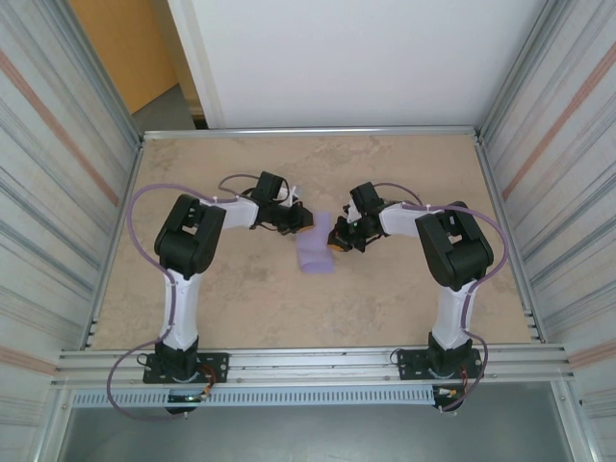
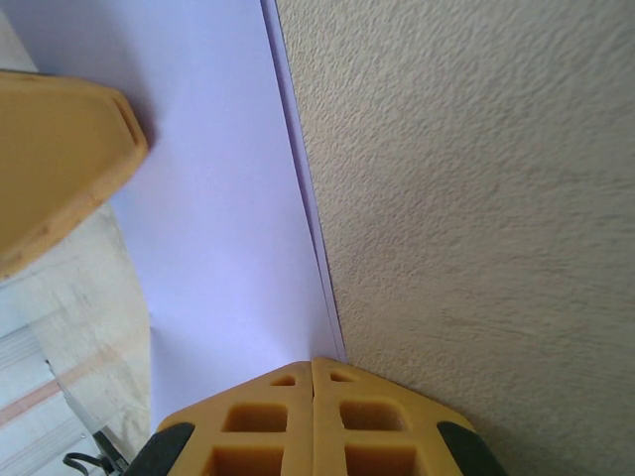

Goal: Fold a paper plane with a square sheet of paper (pick it up from the middle)
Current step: First fold the square sheet of paper in half at the center of the table.

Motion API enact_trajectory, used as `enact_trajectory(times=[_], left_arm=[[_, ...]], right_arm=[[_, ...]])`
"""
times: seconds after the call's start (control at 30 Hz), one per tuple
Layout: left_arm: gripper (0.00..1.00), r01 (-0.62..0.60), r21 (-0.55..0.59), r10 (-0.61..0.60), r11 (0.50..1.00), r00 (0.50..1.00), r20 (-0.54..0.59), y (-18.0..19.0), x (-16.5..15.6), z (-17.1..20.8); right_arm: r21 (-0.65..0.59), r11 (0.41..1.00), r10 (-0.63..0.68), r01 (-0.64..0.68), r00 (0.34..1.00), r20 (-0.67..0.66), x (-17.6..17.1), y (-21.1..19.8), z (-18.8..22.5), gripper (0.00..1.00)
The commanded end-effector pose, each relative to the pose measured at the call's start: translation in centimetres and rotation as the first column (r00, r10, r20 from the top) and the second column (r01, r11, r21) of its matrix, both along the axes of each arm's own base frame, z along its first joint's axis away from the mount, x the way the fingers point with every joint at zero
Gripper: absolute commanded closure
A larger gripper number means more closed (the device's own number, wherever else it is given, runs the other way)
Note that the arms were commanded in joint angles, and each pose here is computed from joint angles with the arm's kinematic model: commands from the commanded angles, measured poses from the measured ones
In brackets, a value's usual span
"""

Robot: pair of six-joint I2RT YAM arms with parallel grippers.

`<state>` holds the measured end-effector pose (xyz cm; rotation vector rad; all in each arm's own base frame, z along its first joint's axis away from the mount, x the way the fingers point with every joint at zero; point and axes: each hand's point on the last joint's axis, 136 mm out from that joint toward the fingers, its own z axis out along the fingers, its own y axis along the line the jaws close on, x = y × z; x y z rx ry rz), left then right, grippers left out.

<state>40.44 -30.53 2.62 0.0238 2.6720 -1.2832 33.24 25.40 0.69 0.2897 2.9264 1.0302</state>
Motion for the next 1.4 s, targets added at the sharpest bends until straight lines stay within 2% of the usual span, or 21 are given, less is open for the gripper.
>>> enact_trajectory(times=[0.0,0.17,0.33,0.5,0.53,0.63,0.77,0.97,1.37], left_arm=[[0.86,-0.089,0.059,0.090,0.994,0.996,-0.010,3.5,2.3,-2.0],[0.86,-0.120,0.161,0.123,0.980,0.992,-0.010,6.9,4.0,-2.7],[0.86,-0.106,0.203,0.103,0.973,0.994,0.027,7.7,5.4,-1.1],[0.86,-0.063,0.125,0.051,0.990,0.994,0.094,4.9,4.1,3.2],[0.85,-0.051,0.104,0.037,0.993,0.991,0.132,4.0,3.6,5.1],[0.85,-0.010,0.097,-0.004,0.995,0.989,0.145,1.9,2.1,5.6],[0.85,0.002,0.131,-0.020,0.991,0.991,0.134,0.6,1.4,4.2],[0.86,0.022,0.143,-0.031,0.990,0.998,0.058,-0.1,1.0,1.1],[0.86,-0.077,0.317,0.077,0.945,0.997,0.010,5.0,3.8,-3.5]], right_arm=[[-0.354,0.935,-0.094,0.015,0.973,-0.208,-5.5,-7.4,-8.7,0.97],[-0.355,0.935,-0.099,0.020,0.973,-0.207,-5.4,-7.7,-8.7,0.97],[-0.352,0.936,-0.098,0.020,0.974,-0.203,-5.3,-7.6,-8.6,0.97],[-0.347,0.938,-0.095,0.022,0.976,-0.197,-5.1,-7.4,-8.3,0.97],[-0.346,0.938,-0.095,0.021,0.976,-0.198,-5.1,-7.4,-8.3,0.97],[-0.346,0.938,-0.094,0.019,0.975,-0.201,-5.1,-7.3,-8.4,0.97],[-0.345,0.938,-0.093,0.017,0.975,-0.203,-5.1,-7.2,-8.5,0.97],[-0.347,0.938,-0.089,0.015,0.976,-0.200,-5.1,-7.2,-8.5,0.97],[-0.367,0.930,-0.090,0.009,0.975,-0.204,-5.2,-7.6,-8.9,0.97]])
